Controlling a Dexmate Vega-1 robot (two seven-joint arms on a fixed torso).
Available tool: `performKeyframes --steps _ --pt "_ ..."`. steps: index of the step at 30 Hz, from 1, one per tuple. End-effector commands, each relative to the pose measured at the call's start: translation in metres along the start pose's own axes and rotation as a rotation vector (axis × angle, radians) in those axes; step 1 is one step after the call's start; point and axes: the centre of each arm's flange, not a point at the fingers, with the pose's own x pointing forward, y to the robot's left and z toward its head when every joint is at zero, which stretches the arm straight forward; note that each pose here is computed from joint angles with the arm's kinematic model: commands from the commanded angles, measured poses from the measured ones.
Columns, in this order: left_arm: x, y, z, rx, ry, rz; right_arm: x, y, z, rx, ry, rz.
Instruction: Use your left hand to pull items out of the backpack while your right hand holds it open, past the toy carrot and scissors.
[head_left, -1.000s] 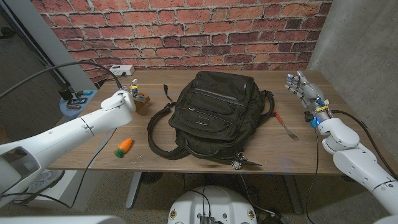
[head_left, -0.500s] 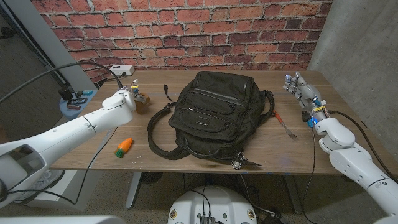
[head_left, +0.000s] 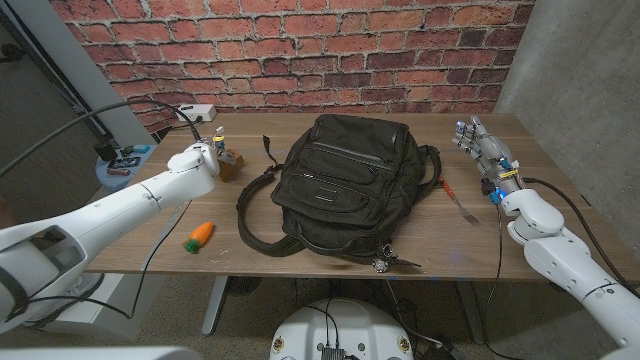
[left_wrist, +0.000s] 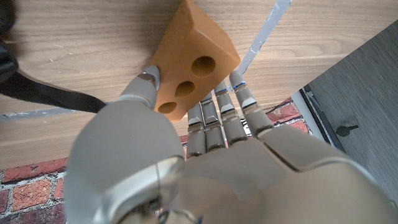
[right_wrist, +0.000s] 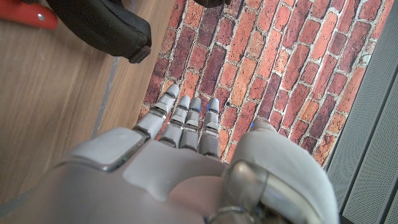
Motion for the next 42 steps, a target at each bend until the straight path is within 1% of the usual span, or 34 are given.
performKeyframes --steps 1,5,12,20,29,35,42 --pt "0.014 0.0 0.002 0.009 -0.012 -0.027 0.004 0.007 -0.004 0.0 0.0 -0.006" --pt "0.017 0.001 0.002 0.005 -0.01 -0.057 0.005 0.009 -0.005 0.001 -0.003 -0.008" --pt "0.019 0.005 0.003 0.025 -0.01 -0.08 0.009 0.014 -0.006 -0.003 -0.008 -0.007" --pt "0.019 0.011 0.001 0.03 -0.019 -0.116 0.011 0.019 -0.006 -0.007 -0.015 -0.008" --pt "0.018 0.018 -0.003 0.042 -0.032 -0.155 0.009 0.027 -0.004 -0.016 -0.018 -0.012" --pt "0.017 0.018 -0.005 0.05 -0.041 -0.173 0.01 0.031 -0.005 -0.023 -0.017 -0.011" --pt "0.015 0.02 -0.004 0.063 -0.054 -0.194 0.013 0.035 -0.005 -0.029 -0.022 -0.004"
